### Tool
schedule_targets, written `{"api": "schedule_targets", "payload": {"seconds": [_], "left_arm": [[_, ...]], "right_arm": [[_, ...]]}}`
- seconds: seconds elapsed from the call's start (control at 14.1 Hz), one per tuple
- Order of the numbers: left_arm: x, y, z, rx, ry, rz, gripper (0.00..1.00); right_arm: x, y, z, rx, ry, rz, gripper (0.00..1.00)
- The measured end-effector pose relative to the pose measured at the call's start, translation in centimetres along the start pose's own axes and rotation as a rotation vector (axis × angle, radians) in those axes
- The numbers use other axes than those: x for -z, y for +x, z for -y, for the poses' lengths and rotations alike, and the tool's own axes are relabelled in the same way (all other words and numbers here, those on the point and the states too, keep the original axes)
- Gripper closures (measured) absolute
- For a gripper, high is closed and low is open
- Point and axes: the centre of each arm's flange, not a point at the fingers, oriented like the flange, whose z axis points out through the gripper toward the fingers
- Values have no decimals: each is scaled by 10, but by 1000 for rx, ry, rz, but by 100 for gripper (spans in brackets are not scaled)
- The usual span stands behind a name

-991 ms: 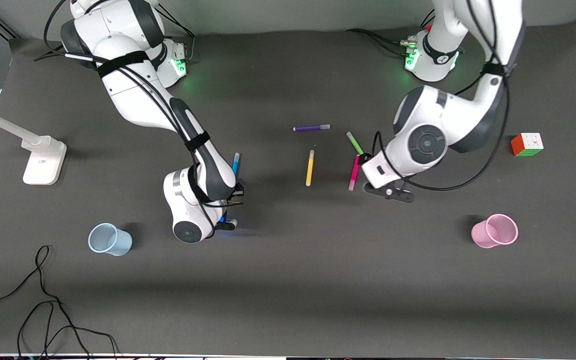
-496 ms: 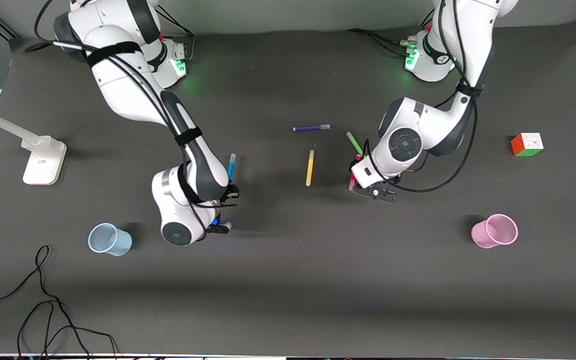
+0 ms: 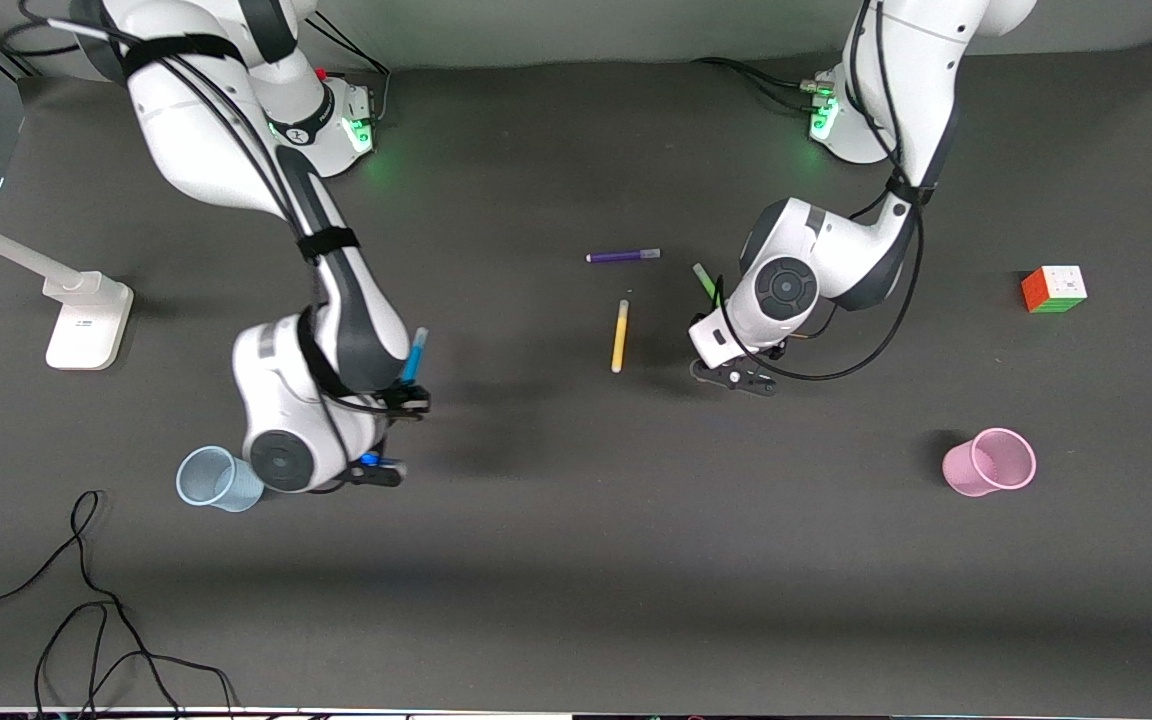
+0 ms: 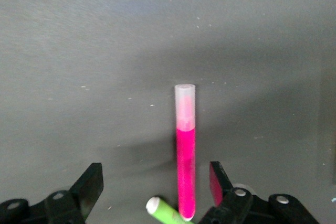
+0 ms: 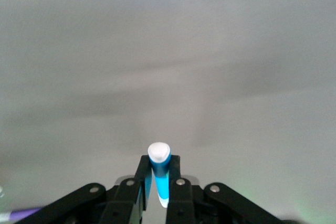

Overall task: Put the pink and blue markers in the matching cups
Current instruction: 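Carry the blue marker over the light blue cup with the right gripper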

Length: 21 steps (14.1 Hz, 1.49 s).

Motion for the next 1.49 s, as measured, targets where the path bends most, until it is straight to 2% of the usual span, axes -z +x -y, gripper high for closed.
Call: {"api": "schedule_targets", "payload": {"seconds": [0.14, 0.21, 0.28, 0.35, 0.42, 0.64, 0.71, 0.78, 1.13, 1.49], "left_arm": [[-12, -1, -8, 3, -2, -11, 10], [-15, -2, -11, 0, -2, -14, 17], [-15, -2, -14, -3, -2, -17, 29], [-15, -2, -17, -5, -3, -26, 29], [-14, -2, -19, -8, -4, -35, 34], [-13, -1, -23, -12, -6, -50, 70], [-14, -1, -23, -12, -6, -51, 79], [-13, 0, -23, -12, -6, -53, 84], [-13, 0, -22, -11, -7, -58, 84], [-6, 6, -17, 0, -9, -74, 84]], "right_arm": [[29, 6, -37, -53, -29, -65, 83], [42, 11, -56, -82, -37, -103, 83], [54, 17, -74, -109, -34, -149, 83], [65, 24, -93, -132, -26, -194, 83], [74, 30, -109, -151, -19, -239, 83], [94, 45, -140, -196, -3, -360, 83], [98, 47, -145, -202, -2, -388, 83], [102, 50, -150, -208, -2, -414, 83], [128, 59, -194, -261, -11, -552, 83], [101, 74, -247, -223, -58, -605, 83]]}}
